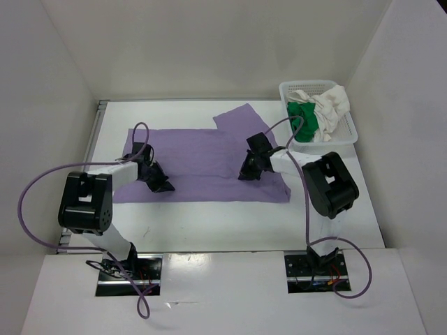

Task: Fold and stack the t-shirts
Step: Fold the flattened tshirt in 1/3 of the way

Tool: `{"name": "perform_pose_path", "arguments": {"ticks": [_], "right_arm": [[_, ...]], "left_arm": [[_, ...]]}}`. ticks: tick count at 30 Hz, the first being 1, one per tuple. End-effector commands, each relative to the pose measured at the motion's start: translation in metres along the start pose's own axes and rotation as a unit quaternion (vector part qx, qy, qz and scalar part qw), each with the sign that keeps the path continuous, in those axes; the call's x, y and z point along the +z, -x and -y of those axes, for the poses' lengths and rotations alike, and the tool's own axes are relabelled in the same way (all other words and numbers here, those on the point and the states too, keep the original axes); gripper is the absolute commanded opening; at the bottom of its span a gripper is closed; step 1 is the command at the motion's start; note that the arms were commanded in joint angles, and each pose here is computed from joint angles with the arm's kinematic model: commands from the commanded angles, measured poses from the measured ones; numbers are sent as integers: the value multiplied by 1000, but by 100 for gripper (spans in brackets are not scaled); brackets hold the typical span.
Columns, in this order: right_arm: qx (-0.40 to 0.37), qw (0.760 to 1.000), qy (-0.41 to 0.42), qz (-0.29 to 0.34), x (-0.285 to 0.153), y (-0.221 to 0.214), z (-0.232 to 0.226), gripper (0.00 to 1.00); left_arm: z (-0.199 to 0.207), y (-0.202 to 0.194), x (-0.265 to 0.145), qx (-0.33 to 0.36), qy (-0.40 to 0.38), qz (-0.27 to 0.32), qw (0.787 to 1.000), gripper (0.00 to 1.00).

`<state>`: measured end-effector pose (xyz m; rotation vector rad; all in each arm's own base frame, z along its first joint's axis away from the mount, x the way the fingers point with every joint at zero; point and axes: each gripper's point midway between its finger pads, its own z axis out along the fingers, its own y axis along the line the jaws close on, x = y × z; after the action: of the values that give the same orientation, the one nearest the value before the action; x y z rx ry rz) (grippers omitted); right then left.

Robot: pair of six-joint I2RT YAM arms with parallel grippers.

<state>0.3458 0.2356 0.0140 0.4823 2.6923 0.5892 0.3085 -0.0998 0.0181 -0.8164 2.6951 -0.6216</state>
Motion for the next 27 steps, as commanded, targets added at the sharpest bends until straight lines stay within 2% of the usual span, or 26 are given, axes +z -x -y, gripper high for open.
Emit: {"name": "perform_pose_path", "arguments": {"ticks": [1, 5, 9, 10, 11, 13, 16, 18, 20, 21, 22, 23, 25, 27], "right_arm": [[9, 999, -42, -8, -4, -22, 29, 3], [32, 997, -59, -36, -11, -52, 55, 3], [45, 996, -51, -52, -28, -77, 67, 3], [46, 996, -43, -56, -40, -83, 68, 3], [47, 996, -42, -65, -40, -88, 69, 3], [46, 996, -28, -65, -50, -88, 63, 4], [26, 998, -18, -59, -53, -75, 48, 8], [13, 998, -6, -64, -54, -66, 32, 11], [-3, 999, 24, -40, -62, -42, 2, 14], [-20, 999, 42, -25, -68, -26, -17, 19], [-28, 998, 55, -14, -73, -17, -28, 20], [-34, 998, 59, -9, -75, -11, -35, 20], [-52, 994, 92, 13, -85, 11, -60, 20], [-69, 990, 117, 25, -92, 22, -78, 20]], "left_arm": [[-20, -16, 6, -27, 22, -26, 999, 9], [-49, -51, -1, -54, 45, -68, 995, 9], [-50, -81, -21, -58, 16, -99, 993, 9], [-51, -102, -27, -69, 15, -133, 989, 11], [-50, -103, -27, -75, 16, -133, 988, 11], [-49, -118, -37, -87, 12, -164, 983, 11], [-45, -116, -54, -97, -9, -160, 982, 11], [-20, -86, -75, -80, -48, -109, 990, 14], [4, -49, -93, -66, -67, -49, 994, 22], [35, 0, -115, -39, -97, 35, 994, 29], [46, 22, -120, -33, -104, 67, 992, 31], [55, 41, -119, -32, -105, 88, 990, 33], [74, 102, -133, -22, -110, 191, 975, 37], [66, 143, -114, -23, -77, 223, 971, 40]]}}
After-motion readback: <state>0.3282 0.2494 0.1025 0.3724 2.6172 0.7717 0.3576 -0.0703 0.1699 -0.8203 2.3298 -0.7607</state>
